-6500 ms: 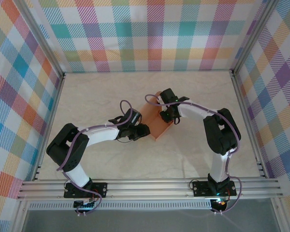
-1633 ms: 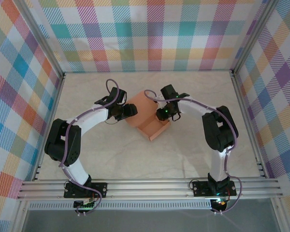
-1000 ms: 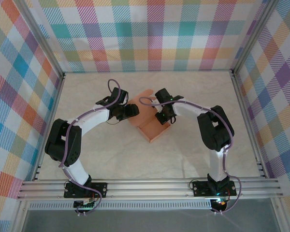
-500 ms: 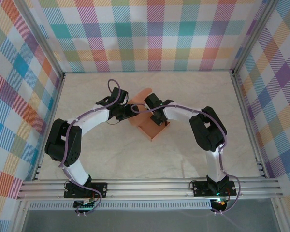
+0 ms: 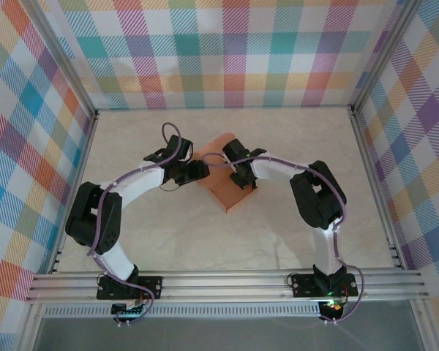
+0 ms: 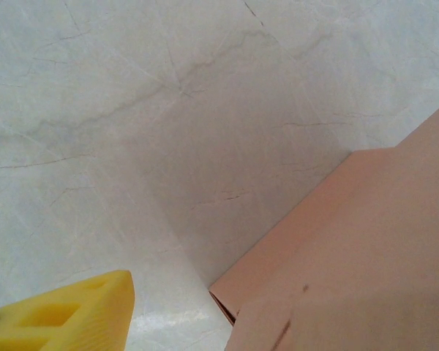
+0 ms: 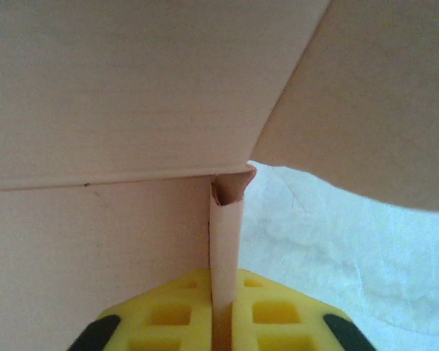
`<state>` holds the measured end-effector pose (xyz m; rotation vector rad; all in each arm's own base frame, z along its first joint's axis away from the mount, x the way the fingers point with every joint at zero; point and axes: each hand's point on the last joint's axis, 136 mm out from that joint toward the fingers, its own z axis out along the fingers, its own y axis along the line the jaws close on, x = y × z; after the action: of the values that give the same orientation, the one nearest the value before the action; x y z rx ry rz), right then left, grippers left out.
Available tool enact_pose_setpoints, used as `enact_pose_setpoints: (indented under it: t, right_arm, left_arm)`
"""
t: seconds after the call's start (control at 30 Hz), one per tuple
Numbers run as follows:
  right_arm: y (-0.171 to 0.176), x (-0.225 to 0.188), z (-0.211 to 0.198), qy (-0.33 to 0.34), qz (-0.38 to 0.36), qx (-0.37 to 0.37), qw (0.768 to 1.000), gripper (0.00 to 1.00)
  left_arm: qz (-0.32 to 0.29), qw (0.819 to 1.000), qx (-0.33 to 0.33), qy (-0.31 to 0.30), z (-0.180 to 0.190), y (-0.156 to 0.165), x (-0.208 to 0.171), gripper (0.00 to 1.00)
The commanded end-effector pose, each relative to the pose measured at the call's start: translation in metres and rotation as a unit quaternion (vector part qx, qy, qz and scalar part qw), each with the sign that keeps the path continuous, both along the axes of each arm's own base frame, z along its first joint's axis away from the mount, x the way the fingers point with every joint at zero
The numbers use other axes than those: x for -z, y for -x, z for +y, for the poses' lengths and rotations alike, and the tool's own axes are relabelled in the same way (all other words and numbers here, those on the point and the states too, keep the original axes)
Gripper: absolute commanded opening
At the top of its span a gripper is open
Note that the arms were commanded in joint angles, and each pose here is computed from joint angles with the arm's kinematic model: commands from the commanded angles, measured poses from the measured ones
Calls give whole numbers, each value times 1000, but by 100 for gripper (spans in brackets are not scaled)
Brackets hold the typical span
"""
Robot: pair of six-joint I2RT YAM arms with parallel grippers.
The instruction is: Fold the paper box
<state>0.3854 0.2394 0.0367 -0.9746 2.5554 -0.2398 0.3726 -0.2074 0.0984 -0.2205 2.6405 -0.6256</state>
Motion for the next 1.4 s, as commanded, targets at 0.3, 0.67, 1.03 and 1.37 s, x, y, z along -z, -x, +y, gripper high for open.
enact_pose_setpoints:
  t: [0.3, 0.67, 1.03, 1.37]
  right_arm:
    - [23, -24, -3, -61, 27, 31, 997, 53]
    - [16, -56, -49, -271, 44, 206, 939, 62]
    - [20, -5, -56, -272, 137, 237, 922, 40]
    - [59, -12, -24, -265, 157, 168, 936, 41]
  left_arm:
    - [-52, 999, 8, 11, 3, 11, -51, 68]
    - [-119, 992, -37, -4, 31, 22, -72, 90]
    - [-107, 991, -73, -38, 58, 44, -55, 100]
    - [-101, 991, -76, -54, 67, 35, -60, 100]
